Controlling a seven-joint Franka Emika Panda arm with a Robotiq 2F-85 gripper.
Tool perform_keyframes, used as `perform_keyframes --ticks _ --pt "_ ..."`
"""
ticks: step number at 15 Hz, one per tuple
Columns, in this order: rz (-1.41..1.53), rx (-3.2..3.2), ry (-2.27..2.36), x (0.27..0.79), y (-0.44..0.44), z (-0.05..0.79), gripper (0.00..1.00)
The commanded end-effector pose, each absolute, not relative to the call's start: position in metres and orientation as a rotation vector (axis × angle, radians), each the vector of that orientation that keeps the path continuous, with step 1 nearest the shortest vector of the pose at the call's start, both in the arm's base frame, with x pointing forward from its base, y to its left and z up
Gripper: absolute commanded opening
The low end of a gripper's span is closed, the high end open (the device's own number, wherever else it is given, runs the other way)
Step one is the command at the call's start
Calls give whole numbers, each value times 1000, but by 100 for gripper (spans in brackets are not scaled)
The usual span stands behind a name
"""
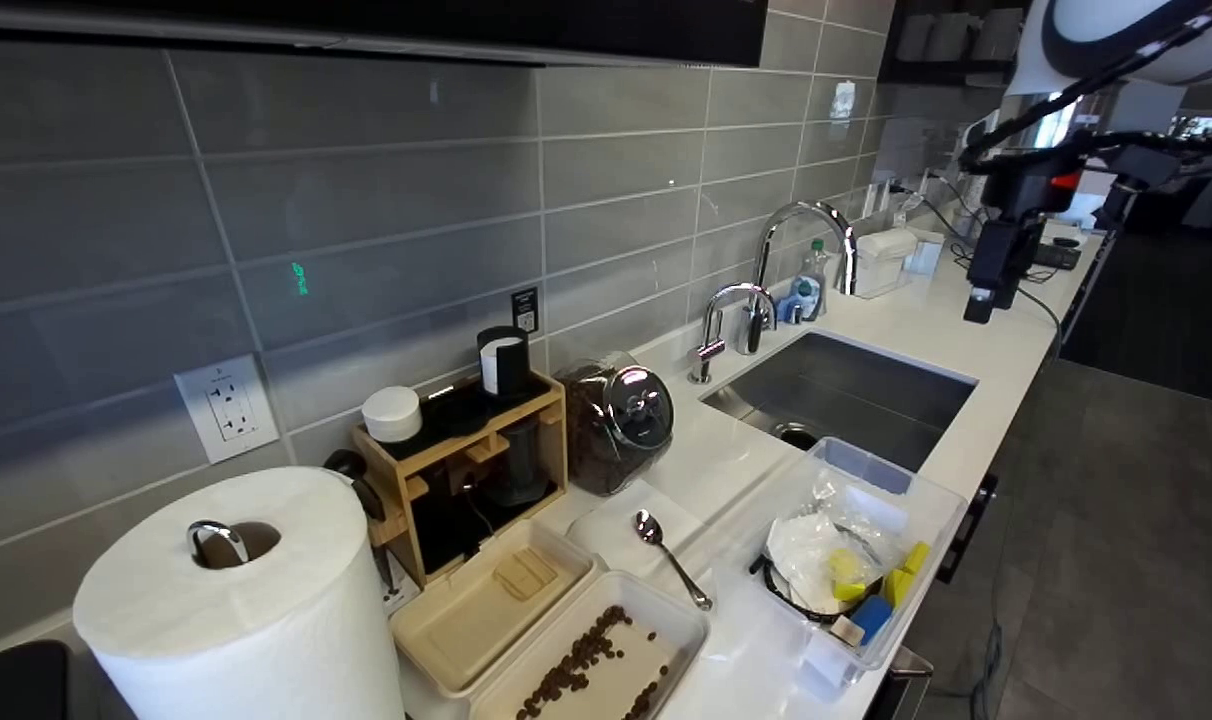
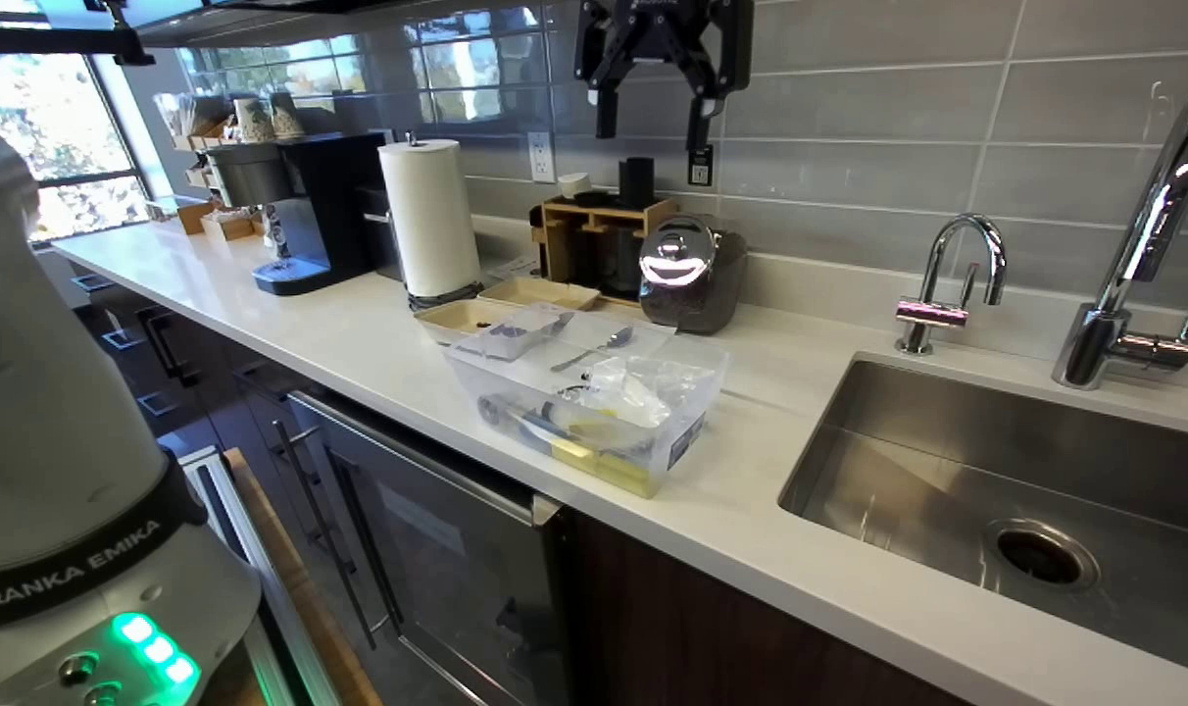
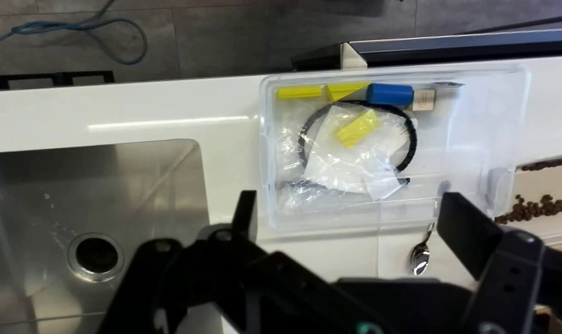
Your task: Remove the white container from the big lunchbox and put it in the takeaway pack
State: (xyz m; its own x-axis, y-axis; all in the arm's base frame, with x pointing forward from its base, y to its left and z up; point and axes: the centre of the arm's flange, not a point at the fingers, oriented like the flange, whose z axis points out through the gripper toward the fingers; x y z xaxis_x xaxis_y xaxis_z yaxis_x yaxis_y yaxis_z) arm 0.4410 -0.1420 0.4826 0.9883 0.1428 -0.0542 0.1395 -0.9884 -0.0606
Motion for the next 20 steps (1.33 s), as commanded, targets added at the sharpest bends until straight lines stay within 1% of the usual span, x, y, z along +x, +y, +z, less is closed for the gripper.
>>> perform_keyframes --ticks 1,5,7,10,12,13,14,20 --pt "179 -3062 -299 451 -77 456 100" --pt "297 -3074 -337 438 -6 422 100" --pt "296 -3083 -328 433 24 407 100" --pt "260 -3089 -225 439 53 382 100" --pt "246 -3108 -161 445 64 368 100" --pt "261 -3127 -203 449 67 362 100" --pt "254 -3114 -228 441 58 380 100" --pt "252 -3114 -228 443 59 378 100"
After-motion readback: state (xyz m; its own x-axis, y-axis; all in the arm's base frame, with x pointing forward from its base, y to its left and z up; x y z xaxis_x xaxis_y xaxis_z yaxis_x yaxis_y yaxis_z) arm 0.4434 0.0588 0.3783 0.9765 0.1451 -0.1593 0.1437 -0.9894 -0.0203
